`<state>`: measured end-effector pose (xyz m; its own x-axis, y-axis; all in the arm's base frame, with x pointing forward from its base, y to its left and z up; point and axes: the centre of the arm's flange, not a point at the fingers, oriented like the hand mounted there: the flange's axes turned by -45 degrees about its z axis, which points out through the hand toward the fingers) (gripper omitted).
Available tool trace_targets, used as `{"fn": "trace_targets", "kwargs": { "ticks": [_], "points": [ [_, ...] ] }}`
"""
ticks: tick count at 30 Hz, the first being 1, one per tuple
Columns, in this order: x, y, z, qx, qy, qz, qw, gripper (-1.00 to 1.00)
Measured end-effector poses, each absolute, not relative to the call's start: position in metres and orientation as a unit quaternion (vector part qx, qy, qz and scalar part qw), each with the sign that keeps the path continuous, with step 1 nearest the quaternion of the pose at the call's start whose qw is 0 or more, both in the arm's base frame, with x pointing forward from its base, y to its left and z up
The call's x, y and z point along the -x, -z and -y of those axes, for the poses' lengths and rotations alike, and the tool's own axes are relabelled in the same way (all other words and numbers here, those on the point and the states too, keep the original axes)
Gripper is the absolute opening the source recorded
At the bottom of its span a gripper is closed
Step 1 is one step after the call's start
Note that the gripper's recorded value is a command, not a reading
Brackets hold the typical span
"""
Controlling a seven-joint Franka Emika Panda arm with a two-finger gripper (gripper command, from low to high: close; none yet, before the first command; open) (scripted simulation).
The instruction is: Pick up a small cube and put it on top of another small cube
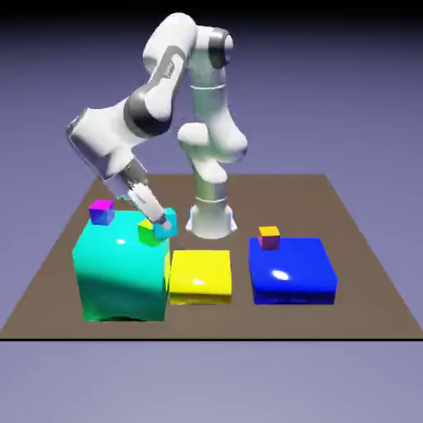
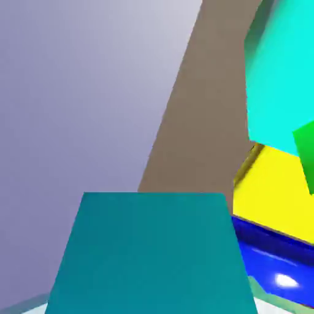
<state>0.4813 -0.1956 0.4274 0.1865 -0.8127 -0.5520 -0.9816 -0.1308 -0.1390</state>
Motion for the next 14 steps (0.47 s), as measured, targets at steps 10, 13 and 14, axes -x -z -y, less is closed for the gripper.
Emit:
{"fn": "trace_targets", "kwargs": {
  "ticks": [10, 13, 14],
  "points": [
    [-0.431, -0.401, 0.205, 0.632, -0.179, -0.725, 0.207, -1.00],
    [-0.430, -0.387, 0.200, 0.632, -0.179, -0.726, 0.205, 1.00],
    [-0.430, -0.403, 0.207, 0.631, -0.179, -0.726, 0.206, 1.00]
  ]
}}
